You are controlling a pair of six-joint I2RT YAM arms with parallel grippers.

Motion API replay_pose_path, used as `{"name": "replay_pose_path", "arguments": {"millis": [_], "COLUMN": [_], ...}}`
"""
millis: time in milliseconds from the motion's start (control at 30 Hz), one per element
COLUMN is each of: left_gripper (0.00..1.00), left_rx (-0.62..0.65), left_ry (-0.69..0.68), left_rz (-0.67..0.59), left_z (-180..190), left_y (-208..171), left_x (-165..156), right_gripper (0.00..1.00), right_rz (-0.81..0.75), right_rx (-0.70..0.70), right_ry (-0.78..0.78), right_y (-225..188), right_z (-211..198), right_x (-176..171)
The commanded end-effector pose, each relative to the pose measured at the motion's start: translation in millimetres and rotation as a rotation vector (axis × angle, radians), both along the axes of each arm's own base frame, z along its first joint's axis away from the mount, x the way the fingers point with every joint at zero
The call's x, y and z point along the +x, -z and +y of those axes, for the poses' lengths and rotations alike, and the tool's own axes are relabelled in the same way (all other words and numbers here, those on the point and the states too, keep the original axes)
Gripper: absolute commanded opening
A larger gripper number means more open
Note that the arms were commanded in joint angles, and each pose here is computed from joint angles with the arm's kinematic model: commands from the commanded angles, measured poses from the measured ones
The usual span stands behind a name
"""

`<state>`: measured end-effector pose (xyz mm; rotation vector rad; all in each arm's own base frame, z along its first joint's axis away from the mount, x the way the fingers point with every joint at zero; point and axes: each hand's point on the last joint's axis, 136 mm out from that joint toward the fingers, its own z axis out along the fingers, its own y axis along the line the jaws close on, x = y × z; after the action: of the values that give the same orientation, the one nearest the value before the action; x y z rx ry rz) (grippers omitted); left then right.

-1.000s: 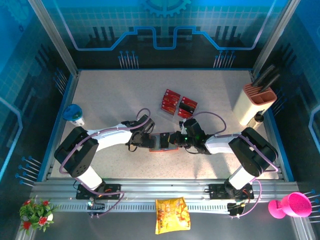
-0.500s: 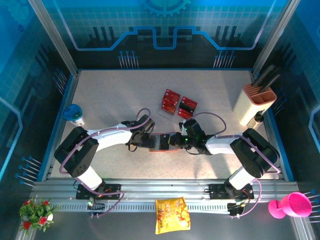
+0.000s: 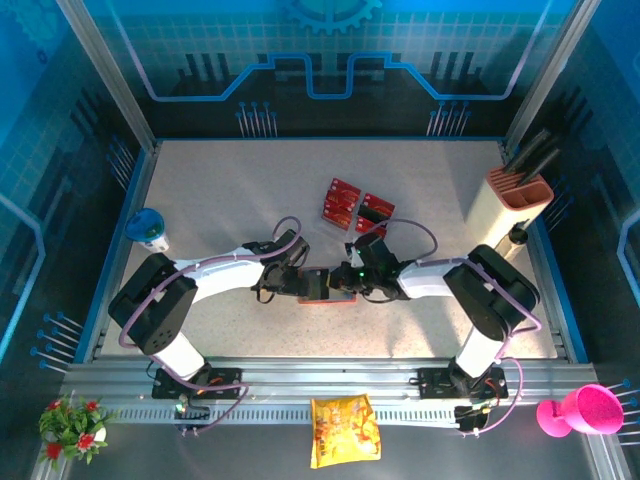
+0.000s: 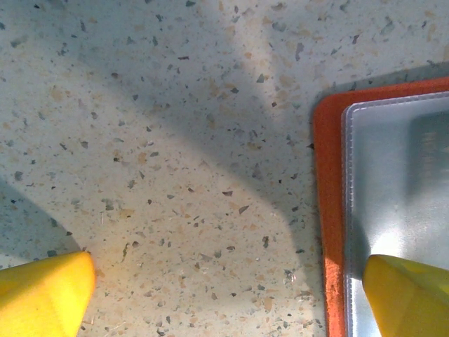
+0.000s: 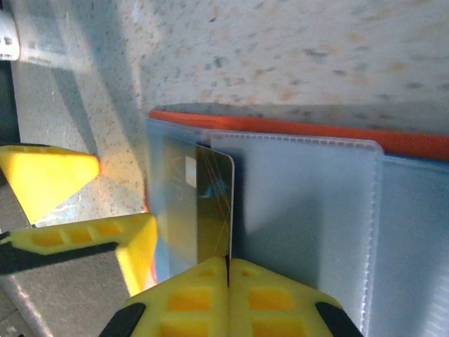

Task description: Put the credit cards into the card holder

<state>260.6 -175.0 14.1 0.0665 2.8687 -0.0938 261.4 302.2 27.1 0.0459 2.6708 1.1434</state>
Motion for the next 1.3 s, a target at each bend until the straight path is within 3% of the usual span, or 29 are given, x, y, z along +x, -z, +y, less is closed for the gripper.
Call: {"name": "replay_pose_path", "arguments": {"millis": [0,67,133,233,367,633,967,1267], "left_gripper": [0.99,0.99,0.99,0.99,0.99,0.99,0.99,0.99], "left_rx": [0.012,0.005,-0.004,-0.038,-0.102,-0.132,-0.084,-0.070], "left_ry": [-0.013,-0.016,-0.024,-0.053,-0.135,-0.282,-0.245,-0.209], "left_rz": [0.026,0.019,0.002,-0.023,-0.050,-0.026,0.035,0.064], "left_z": [2,1,0,-1,5,33,34,30], "left_y": [10,7,1,-11,-23,-15,3,11], "left_x": [-6,-4,-2,1,5,1,-3,-1], "right_gripper": [0.00,0.04,0.18,0.32,0.35,0.30,0.08,0.04], "right_rz": [0.052,0.057,0.052,0.026,-0.004,-0.033,-0.019,0.002], "right_rx": [-0.036,-0.041,-0.049,-0.041,-0.036,-0.116,-0.217,-0.269], "right_ry": [-0.094,-0.115,-0.116,-0.114,-0.111,-0.140,-0.214,-0.260], "right_y": [11,10,5,-11,-28,-40,-34,-18], "right_z": [14,16,14,8,0,-7,6,15], "right_x": [-18,-20,-20,-17,-15,-9,-2,-9]}}
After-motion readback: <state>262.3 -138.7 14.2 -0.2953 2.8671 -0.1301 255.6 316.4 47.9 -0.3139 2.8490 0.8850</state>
